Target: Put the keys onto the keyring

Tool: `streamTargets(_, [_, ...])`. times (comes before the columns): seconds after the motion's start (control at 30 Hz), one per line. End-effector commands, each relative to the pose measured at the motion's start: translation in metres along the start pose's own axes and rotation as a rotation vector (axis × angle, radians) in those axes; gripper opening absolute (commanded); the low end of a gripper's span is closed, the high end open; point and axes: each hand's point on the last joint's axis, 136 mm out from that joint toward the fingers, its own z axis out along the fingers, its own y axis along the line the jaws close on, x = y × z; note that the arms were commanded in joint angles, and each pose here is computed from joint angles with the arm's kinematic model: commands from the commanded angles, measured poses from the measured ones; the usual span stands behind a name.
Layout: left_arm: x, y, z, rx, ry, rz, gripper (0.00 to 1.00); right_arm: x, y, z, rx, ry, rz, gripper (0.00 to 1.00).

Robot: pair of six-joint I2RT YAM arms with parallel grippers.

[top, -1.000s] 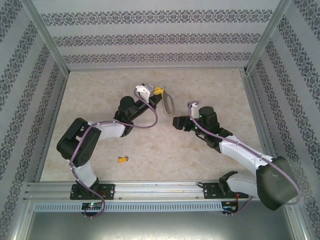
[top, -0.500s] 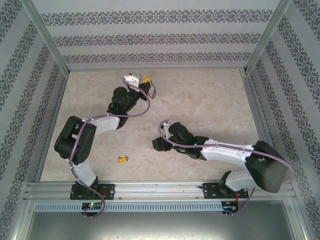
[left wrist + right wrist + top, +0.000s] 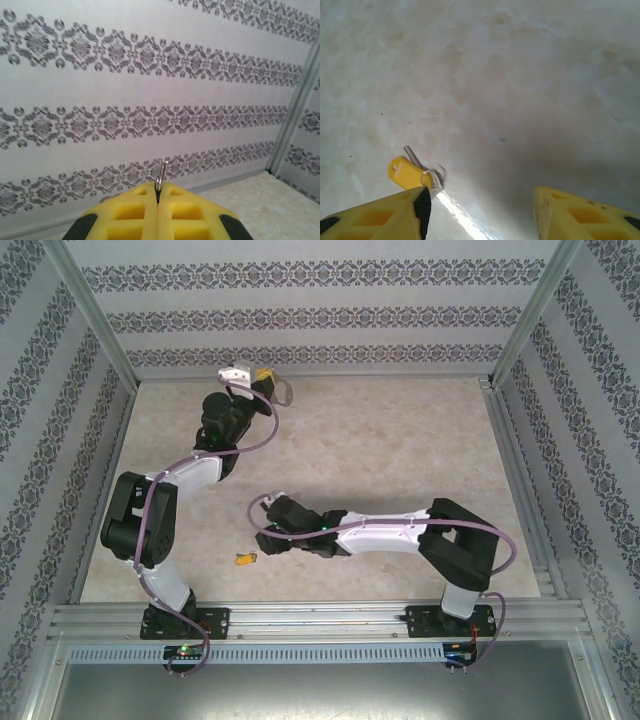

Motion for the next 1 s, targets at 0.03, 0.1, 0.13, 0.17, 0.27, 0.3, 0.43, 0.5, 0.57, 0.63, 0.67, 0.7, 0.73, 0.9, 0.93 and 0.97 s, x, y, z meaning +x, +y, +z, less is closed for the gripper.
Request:
streamTargets(0.03, [-0.040,0.009,0.002,-0.022,-0.059,0.018,0.00,0.007,0.008,0.012,0.078,0.065,-0.096,0.55])
streamTargets(0.1, [-0.043,0.014,0.002,-0.029,-0.060,0.018,0.00,0.010,0.015,0.018,0.085,0.086,-0.124,0.54])
streamTargets(0.13, [-0.045,0.017,0.003,-0.031,-0.061,0.016,0.00,0.011,0.017,0.021,0.090,0.096,-0.136,0.53])
streamTargets(0.17, [-0.045,0.018,0.003,-0.031,-0.061,0.013,0.00,0.014,0.020,0.024,0.090,0.104,-0.146,0.53])
streamTargets(0.27, [-0.047,0.019,0.002,-0.026,-0.060,0.016,0.00,0.020,0.025,0.031,0.100,0.132,-0.182,0.51])
streamTargets(0.3, [-0.047,0.020,0.002,-0.027,-0.059,0.016,0.00,0.022,0.027,0.033,0.103,0.140,-0.194,0.50])
streamTargets(0.43, [-0.047,0.020,0.002,-0.024,-0.055,0.017,0.00,0.029,0.035,0.040,0.124,0.165,-0.249,0.47])
streamTargets(0.5, [-0.049,0.019,0.003,-0.016,-0.055,0.020,0.00,0.031,0.037,0.043,0.134,0.175,-0.269,0.47])
streamTargets(0.57, [-0.051,0.018,0.003,-0.011,-0.056,0.023,0.00,0.031,0.038,0.046,0.141,0.181,-0.281,0.45])
streamTargets(0.63, [-0.052,0.018,0.004,-0.010,-0.057,0.025,0.00,0.032,0.039,0.049,0.146,0.186,-0.284,0.44])
streamTargets(0.67, [-0.053,0.017,0.004,-0.008,-0.058,0.025,0.00,0.032,0.039,0.050,0.148,0.188,-0.286,0.43])
streamTargets(0.7, [-0.053,0.016,0.004,-0.005,-0.059,0.026,0.00,0.032,0.038,0.051,0.152,0.187,-0.286,0.42])
streamTargets(0.73, [-0.054,0.017,0.004,-0.003,-0.059,0.026,0.00,0.032,0.038,0.052,0.156,0.187,-0.287,0.41])
streamTargets(0.9, [-0.055,0.015,0.004,0.005,-0.064,0.022,0.00,0.034,0.037,0.057,0.162,0.197,-0.296,0.38])
streamTargets(0.93, [-0.056,0.015,0.004,0.006,-0.064,0.022,0.00,0.034,0.037,0.059,0.164,0.199,-0.296,0.38])
streamTargets(0.97, [-0.056,0.015,0.004,0.008,-0.064,0.022,0.00,0.035,0.036,0.060,0.165,0.202,-0.296,0.38])
